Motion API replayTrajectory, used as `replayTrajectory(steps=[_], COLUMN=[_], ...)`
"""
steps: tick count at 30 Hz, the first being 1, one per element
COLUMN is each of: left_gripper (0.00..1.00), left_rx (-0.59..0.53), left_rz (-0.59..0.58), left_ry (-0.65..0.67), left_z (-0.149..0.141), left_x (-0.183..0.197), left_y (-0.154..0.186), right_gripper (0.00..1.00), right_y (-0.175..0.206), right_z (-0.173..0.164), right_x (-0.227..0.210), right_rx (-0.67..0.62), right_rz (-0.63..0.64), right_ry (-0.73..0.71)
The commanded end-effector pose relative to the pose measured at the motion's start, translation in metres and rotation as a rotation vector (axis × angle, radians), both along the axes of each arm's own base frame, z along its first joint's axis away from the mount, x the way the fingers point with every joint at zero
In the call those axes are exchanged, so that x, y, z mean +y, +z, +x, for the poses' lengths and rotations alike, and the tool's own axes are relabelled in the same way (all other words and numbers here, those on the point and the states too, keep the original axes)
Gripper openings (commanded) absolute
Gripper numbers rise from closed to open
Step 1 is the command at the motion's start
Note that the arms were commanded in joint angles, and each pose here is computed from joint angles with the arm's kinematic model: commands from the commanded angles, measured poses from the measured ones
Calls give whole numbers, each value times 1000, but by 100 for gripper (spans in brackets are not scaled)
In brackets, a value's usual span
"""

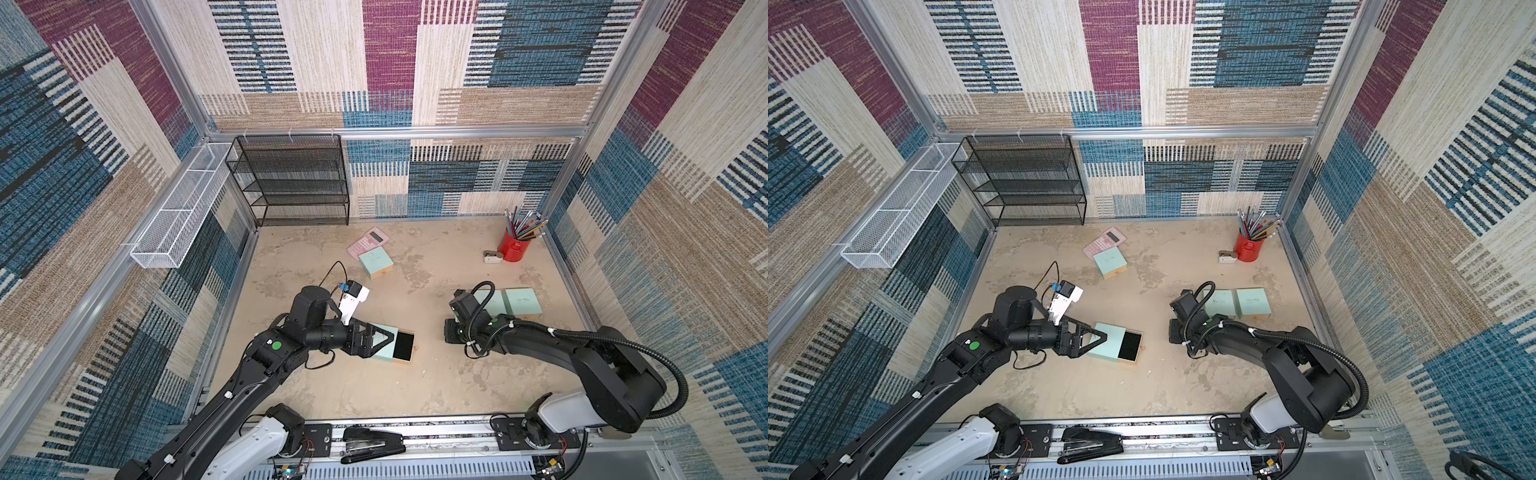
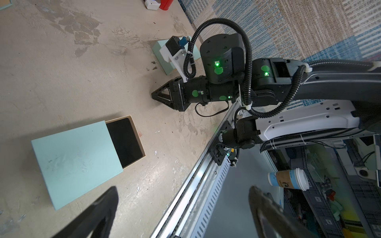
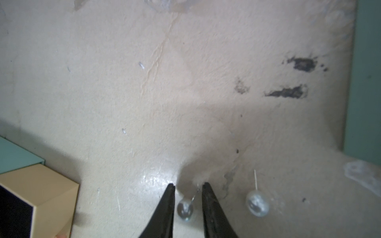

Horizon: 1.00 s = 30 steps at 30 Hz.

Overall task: Take out the earrings from the drawer-style jewelry box
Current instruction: Place the earring at the center of the board.

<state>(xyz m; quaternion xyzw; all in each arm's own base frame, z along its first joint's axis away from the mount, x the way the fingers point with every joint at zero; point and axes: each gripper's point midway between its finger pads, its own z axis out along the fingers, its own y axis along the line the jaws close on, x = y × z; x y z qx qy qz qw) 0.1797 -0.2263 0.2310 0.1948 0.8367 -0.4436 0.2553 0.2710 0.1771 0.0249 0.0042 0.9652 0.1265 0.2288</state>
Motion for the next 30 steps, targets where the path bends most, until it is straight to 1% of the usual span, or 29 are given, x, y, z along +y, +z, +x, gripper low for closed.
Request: replayTrajectory(steps=[1, 13, 19, 26, 28, 30], left_gripper=[99, 98, 99, 98, 98, 98], left_rx=[-12, -7, -2, 45, 70, 98], left_rz=[-7, -6, 0, 29, 46, 50], left_ry=[0, 7, 18, 62, 112, 170], left_z=[2, 4, 6, 11, 16, 22], left_x=[-1, 0, 2, 5, 9, 12], left_y=[2, 1, -1, -11, -19, -29], right_gripper=[28, 31, 32, 38, 42, 49], right_y=[-1, 20, 43, 82, 94, 104], right_z=[-2, 2, 7, 3, -5, -15], right_x=[-3, -4, 0, 19, 30, 43], right_rx=[8, -30, -80, -134, -146, -152], right_rz=[-16, -3, 28, 148, 203, 253], right_ry=[-3, -15, -8, 54, 94, 127])
